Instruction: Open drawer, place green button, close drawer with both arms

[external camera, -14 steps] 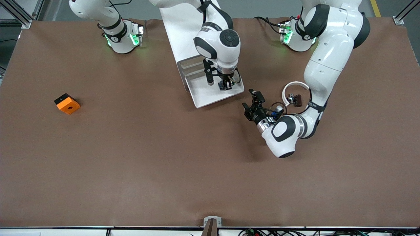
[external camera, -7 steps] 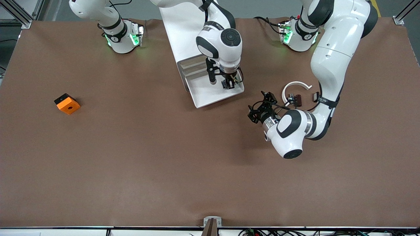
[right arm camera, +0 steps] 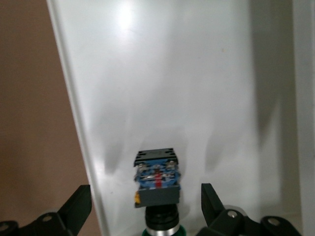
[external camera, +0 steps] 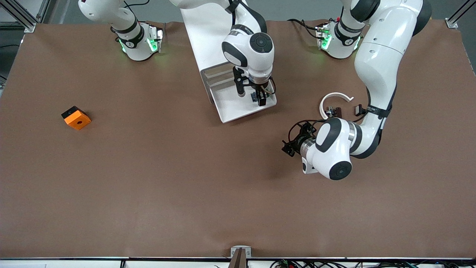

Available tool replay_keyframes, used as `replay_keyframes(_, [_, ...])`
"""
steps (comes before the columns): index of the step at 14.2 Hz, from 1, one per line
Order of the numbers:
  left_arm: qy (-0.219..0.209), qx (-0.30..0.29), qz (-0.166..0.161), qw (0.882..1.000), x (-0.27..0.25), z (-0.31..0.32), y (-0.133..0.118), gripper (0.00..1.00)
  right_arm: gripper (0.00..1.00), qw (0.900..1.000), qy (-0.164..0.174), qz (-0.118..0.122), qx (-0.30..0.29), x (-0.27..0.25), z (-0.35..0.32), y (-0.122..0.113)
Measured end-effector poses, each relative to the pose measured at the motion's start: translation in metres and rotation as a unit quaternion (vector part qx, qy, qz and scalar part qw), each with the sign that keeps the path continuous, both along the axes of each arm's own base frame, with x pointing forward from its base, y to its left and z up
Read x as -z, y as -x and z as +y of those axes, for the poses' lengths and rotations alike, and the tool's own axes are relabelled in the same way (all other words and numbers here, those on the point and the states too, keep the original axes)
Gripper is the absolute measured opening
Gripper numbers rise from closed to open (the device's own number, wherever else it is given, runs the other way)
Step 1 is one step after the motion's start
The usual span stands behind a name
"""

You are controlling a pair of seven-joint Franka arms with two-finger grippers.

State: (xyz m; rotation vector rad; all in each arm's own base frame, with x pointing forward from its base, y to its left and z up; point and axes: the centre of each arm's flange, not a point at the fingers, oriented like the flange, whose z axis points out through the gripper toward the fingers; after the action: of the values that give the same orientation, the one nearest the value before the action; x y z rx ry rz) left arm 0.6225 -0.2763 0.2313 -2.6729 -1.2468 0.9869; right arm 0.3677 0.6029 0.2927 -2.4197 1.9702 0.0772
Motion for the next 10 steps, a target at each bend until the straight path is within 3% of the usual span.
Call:
replay_keyframes(3, [-0.002,0.030,-0.090,0.995,-0.028,-0.010,-0.014,1.00,1.00,0.998,0.003,0.000,-0.055,-0.018,-0.017,-0.036])
replay_keyframes(5, [-0.012,0.047,-0.130,0.990,-0.046,-0.017,-0.017,1.00,1.00,0.993,0.014,0.012,-0.113,-0.033,-0.037,-0.067])
replay_keyframes(10, [-0.032,0.082,-0.158,0.983,-0.061,-0.031,-0.012,1.00,1.00,0.966,0.020,0.042,-0.254,-0.076,-0.099,-0.130])
